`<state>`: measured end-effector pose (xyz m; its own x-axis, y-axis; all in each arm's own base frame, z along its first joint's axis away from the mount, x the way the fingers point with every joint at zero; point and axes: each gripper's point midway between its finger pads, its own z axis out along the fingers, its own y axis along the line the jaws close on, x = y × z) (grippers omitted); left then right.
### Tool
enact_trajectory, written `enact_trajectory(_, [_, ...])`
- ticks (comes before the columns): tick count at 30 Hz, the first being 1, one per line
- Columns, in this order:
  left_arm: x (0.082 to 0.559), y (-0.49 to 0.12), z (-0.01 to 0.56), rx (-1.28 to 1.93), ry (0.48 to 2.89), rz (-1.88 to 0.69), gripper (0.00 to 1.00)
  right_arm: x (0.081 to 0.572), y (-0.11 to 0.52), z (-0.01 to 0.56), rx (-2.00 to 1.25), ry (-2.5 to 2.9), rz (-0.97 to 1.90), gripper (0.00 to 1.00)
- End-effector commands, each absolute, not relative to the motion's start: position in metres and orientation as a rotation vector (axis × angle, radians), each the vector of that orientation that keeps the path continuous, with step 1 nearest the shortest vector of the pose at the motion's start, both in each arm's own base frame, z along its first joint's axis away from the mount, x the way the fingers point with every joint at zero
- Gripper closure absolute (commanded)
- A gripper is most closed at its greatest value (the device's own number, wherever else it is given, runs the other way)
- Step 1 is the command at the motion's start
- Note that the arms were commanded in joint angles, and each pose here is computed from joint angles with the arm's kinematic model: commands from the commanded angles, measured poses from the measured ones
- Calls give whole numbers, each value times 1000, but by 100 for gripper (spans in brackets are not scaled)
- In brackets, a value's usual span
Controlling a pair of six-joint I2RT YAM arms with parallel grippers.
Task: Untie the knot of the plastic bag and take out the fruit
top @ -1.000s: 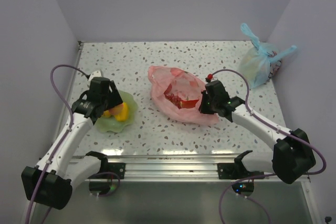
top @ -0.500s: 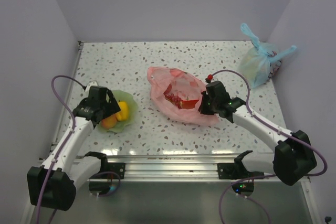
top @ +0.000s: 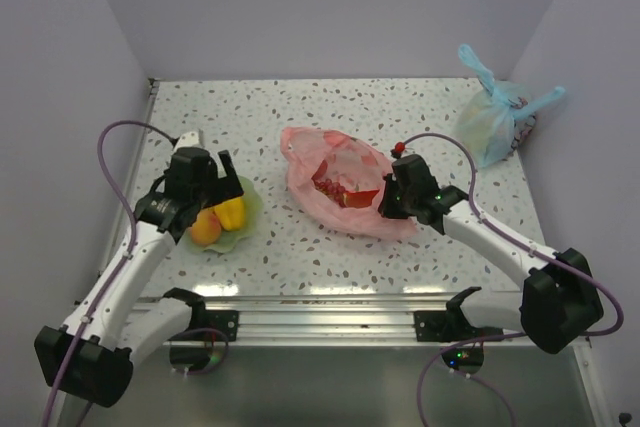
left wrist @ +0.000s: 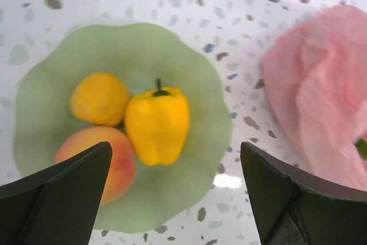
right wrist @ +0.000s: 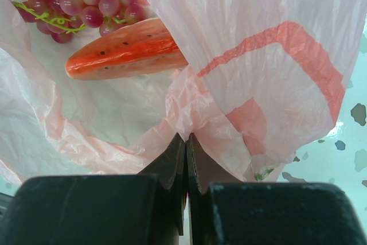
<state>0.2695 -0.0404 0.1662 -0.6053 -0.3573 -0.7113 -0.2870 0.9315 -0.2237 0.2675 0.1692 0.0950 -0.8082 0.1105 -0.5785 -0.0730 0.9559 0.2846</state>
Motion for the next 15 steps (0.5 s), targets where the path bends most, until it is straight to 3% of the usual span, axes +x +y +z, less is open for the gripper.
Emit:
enact_trajectory(1, [290, -87, 211, -315, 2149, -269, 0, 273, 168, 108, 9, 2433, 387, 100])
enact_trajectory(15, [302, -277, 281, 286, 2046, -564, 0, 268, 167, 108, 6, 2430, 398, 100])
